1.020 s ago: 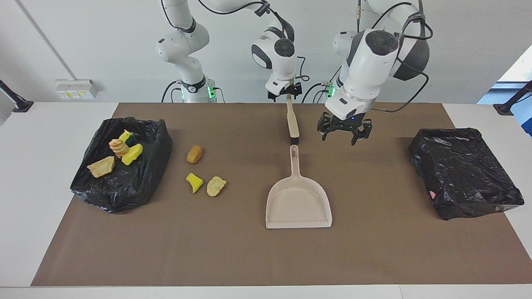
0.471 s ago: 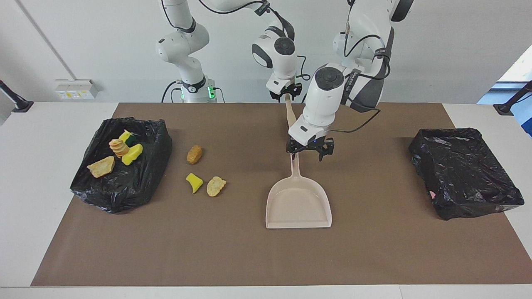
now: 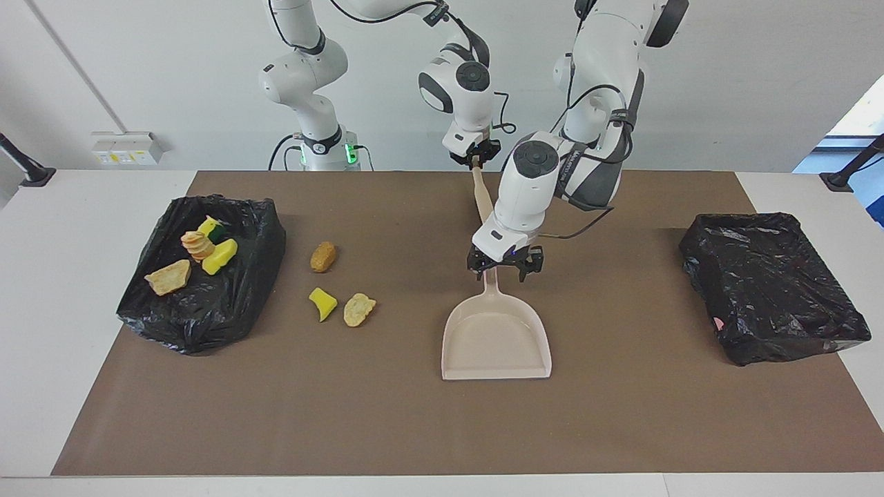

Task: Sweep and dump trash in bin
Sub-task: 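Grasp the dustpan handle with the left gripper while the right gripper grasps the brush, then lift the brush with the right gripper toward the crusts near the bag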

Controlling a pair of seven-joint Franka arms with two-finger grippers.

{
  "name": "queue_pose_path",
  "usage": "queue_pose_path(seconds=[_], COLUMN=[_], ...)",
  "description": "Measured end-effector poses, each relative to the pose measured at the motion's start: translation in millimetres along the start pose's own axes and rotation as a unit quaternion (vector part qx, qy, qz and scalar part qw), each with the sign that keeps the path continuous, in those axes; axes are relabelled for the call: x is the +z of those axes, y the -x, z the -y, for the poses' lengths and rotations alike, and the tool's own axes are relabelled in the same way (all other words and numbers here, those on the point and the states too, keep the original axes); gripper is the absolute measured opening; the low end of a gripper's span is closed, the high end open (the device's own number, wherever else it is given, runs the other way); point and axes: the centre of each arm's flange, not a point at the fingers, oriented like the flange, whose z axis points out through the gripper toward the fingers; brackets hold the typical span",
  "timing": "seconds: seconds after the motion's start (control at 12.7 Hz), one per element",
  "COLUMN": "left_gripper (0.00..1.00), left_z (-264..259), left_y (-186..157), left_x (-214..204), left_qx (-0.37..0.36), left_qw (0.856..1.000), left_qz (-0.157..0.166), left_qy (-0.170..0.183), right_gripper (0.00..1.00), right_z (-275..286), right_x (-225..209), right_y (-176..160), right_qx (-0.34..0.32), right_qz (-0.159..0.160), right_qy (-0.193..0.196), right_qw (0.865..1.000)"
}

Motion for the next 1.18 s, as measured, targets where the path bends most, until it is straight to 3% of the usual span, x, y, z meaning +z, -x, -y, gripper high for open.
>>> queue_pose_path(seconds=[0.39, 0.47, 0.78, 1.18], left_gripper=[0.95, 0.87, 0.32, 0.32], left_z=[-1.6, -1.8, -2.2, 0.2], left_y=[-0.8, -1.3, -1.0, -1.0], left_x=[19.4, 18.6, 18.5, 16.2], left_qx=[-0.012, -0.013, -0.011, 0.028], left_qw=[1.0, 1.0, 1.0, 0.999], left_qz=[-0.005, -0.007, -0.007, -0.002], left_qy=[-0.01, -0.01, -0.01, -0.018], right_gripper=[0.26, 0.26, 0.26, 0.26], right_z=[0.1, -1.4, -30.1, -86.2], right_x=[-8.9, -16.1, -65.3, -116.4], right_y=[-1.0, -3.1, -9.1, -16.6], right_qx=[0.002, 0.004, 0.017, 0.006], right_qz=[0.023, 0.03, 0.041, 0.048], right_qy=[0.015, 0.019, 0.038, 0.071], right_qw=[1.0, 0.999, 0.998, 0.996])
